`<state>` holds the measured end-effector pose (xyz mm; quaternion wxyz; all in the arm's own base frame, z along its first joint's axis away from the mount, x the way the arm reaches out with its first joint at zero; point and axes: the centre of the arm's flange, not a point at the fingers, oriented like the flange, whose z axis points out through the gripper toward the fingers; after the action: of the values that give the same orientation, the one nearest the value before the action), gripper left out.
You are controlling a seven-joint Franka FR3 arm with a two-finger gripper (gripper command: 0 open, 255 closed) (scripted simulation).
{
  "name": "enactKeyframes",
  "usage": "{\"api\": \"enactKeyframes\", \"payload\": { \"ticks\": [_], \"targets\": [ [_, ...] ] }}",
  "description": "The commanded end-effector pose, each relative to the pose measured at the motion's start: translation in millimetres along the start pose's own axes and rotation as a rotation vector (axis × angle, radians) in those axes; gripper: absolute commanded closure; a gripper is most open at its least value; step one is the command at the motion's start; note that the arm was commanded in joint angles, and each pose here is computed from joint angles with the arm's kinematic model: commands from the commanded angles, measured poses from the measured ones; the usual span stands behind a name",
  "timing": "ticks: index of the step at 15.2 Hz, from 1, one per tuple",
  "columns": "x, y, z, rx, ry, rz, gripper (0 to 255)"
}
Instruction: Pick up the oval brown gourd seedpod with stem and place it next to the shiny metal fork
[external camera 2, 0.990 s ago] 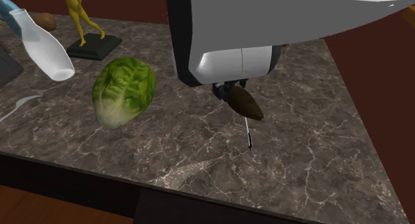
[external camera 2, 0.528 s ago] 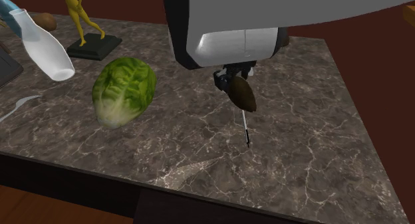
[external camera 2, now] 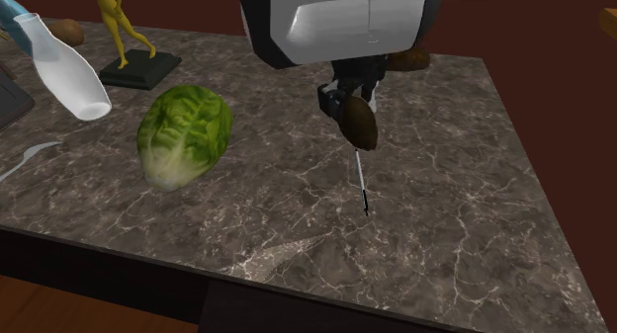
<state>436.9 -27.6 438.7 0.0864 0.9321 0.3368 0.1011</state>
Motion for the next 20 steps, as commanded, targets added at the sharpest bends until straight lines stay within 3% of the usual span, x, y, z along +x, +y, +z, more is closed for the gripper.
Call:
{"api": "enactKeyframes", "payload": {
  "ticks": [1,8,20],
  "targets": [
    [1.9,3.0,-10.6,0.000,0.000,0.000,255],
    [6.5,11.1,-44.6,0.000,0.000,0.000,255],
    [81.3,-126.7,-67.8,0.000,0.000,0.000,255]
  ]
}}
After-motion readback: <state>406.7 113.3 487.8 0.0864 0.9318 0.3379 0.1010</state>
